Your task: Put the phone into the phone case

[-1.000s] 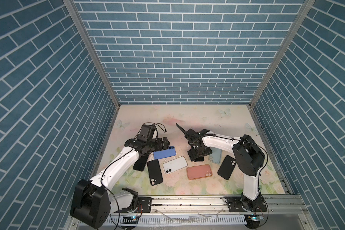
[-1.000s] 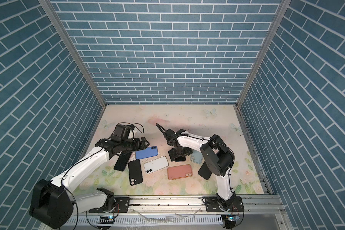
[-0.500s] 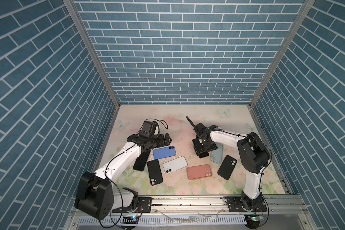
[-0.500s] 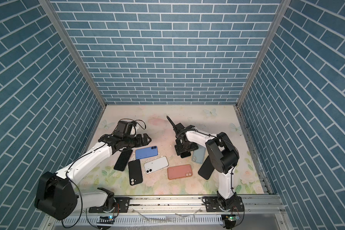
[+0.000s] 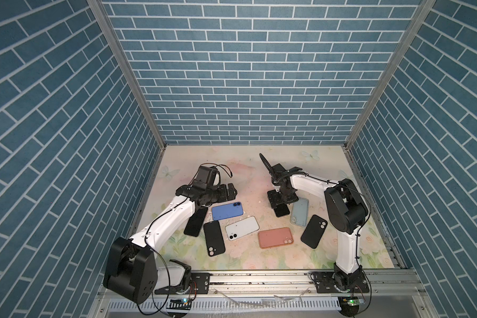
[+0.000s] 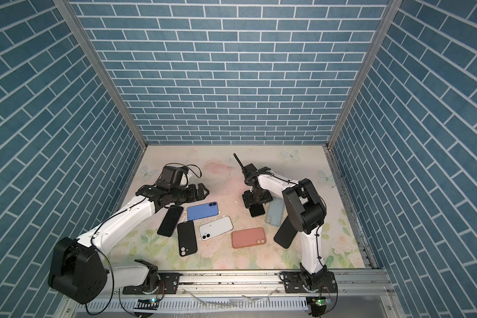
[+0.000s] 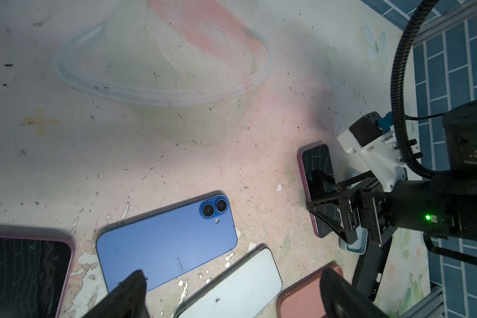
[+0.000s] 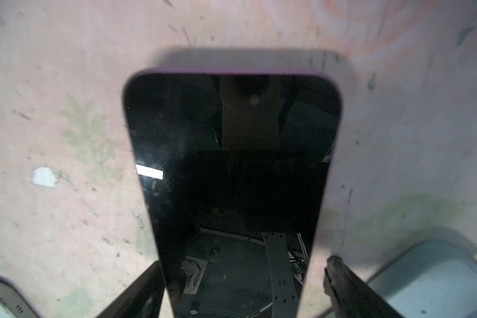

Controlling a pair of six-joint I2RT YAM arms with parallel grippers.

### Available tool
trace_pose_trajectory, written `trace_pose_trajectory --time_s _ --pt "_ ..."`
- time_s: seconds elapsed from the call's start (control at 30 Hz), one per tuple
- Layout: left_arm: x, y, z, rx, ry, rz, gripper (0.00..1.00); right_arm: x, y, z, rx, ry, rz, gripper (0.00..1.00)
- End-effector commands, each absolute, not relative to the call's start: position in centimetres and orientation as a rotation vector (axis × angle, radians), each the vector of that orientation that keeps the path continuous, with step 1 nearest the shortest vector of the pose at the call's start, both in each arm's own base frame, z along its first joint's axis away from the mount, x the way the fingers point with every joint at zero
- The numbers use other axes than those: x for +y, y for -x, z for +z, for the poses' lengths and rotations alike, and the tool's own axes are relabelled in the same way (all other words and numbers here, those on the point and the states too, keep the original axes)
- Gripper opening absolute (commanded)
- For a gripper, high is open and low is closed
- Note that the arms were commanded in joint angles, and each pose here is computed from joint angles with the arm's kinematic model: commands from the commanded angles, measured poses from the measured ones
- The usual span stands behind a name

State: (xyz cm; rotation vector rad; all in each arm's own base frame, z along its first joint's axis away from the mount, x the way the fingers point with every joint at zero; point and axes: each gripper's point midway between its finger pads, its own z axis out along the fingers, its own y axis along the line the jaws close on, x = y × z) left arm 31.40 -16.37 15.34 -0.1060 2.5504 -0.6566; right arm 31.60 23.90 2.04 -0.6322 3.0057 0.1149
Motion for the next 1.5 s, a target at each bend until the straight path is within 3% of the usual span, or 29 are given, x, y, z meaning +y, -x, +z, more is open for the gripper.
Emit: trace_pose_trajectory --time_s 0.0,0.27,0.47,0.6,0.97,1.2,1.47 --pt "-16.0 -32.3 16.2 2.538 0.119 -0.627 1.0 30.3 -29.4 0.1 2.952 0.868 0.424 0.89" --pt "-16.7 -34.0 17.9 2.499 0.086 -0.643 1.0 32.1 -28.6 2.5 2.878 0.9 0.523 0.87" --pt "-18.2 -35.7 19.2 2.485 0.02 -0.692 1.0 31.3 -30.9 9.3 2.66 0.78 0.462 0.95" --pt "-18.7 -36.7 19.5 2.482 0.012 -0.698 0.99 29.7 -30.1 11.2 2.649 0.651 0.454 0.97" --pt "-22.0 -39.1 18.2 2.535 -0.081 -0.823 0.99 27.3 -22.7 9.6 2.828 0.241 0.757 0.99" --pt "-26.4 -38.5 15.1 2.645 -0.25 -0.886 0.97 28.4 -22.0 8.1 2.815 0.064 0.946 0.99" --pt "-29.0 -38.4 11.0 2.747 -0.235 -1.012 0.93 28.3 -23.6 7.3 2.787 -0.039 1.038 0.99"
